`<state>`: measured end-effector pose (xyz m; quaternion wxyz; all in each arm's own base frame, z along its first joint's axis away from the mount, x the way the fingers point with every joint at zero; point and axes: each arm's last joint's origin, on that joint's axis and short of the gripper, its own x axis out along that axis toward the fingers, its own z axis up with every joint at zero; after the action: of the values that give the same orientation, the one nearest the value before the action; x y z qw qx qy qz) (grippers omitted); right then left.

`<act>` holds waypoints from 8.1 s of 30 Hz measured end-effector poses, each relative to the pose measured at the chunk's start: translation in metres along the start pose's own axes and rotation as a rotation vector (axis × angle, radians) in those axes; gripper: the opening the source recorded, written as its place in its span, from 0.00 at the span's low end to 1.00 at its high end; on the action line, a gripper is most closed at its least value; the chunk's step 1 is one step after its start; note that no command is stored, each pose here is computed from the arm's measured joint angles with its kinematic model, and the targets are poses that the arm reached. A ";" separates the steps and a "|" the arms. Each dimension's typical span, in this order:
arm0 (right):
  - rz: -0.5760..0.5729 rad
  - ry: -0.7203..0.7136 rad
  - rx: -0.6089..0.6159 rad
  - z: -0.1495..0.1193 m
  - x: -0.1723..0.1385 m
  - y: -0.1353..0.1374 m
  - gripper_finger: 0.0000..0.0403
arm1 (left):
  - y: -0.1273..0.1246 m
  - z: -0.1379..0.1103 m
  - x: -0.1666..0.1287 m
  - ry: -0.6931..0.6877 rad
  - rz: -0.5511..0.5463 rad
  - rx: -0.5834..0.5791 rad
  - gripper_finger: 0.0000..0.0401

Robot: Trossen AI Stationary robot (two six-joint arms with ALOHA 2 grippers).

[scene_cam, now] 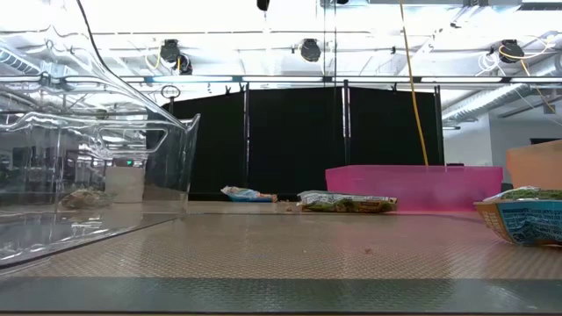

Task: Pick and place Granola Bars by type
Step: Put the top red granola bar into the orange bin, then put the red granola bar into the orange bin

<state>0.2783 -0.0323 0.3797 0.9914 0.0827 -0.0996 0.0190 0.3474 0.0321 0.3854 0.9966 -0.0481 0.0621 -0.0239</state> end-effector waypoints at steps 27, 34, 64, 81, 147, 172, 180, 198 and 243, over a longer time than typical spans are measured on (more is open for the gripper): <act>0.053 0.166 0.033 0.013 -0.037 0.015 0.03 | -0.012 0.027 -0.096 0.140 0.034 0.103 0.85; 0.113 0.288 0.122 0.015 -0.055 0.040 0.03 | -0.012 0.027 -0.135 0.222 0.097 0.077 0.82; 0.080 1.268 0.229 -0.031 -0.111 0.146 0.02 | -0.017 0.000 -0.189 0.564 0.249 -0.032 0.76; -0.022 1.486 0.140 -0.074 -0.104 0.171 0.02 | -0.017 -0.003 -0.190 0.594 0.252 -0.042 0.76; -0.224 1.711 0.134 -0.232 -0.161 0.173 0.27 | -0.016 -0.003 -0.190 0.599 0.272 -0.048 0.78; -0.065 1.432 0.535 -0.143 -0.153 0.145 0.35 | -0.013 -0.007 -0.194 0.598 0.412 -0.343 0.78; -0.044 1.149 0.447 -0.115 -0.143 0.117 0.34 | -0.012 -0.013 -0.199 0.664 0.452 -0.394 0.78; 0.031 0.358 0.188 -0.055 -0.090 0.083 0.27 | -0.022 -0.029 -0.227 0.747 0.798 -0.815 0.70; -0.015 0.098 -0.042 -0.029 -0.079 0.057 0.40 | -0.111 -0.146 -0.207 1.030 0.830 -1.148 0.69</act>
<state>0.2036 0.0268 0.3445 0.9967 0.0615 -0.0505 0.0132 0.1193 -0.0804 0.2771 0.5947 -0.4993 0.5193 0.3570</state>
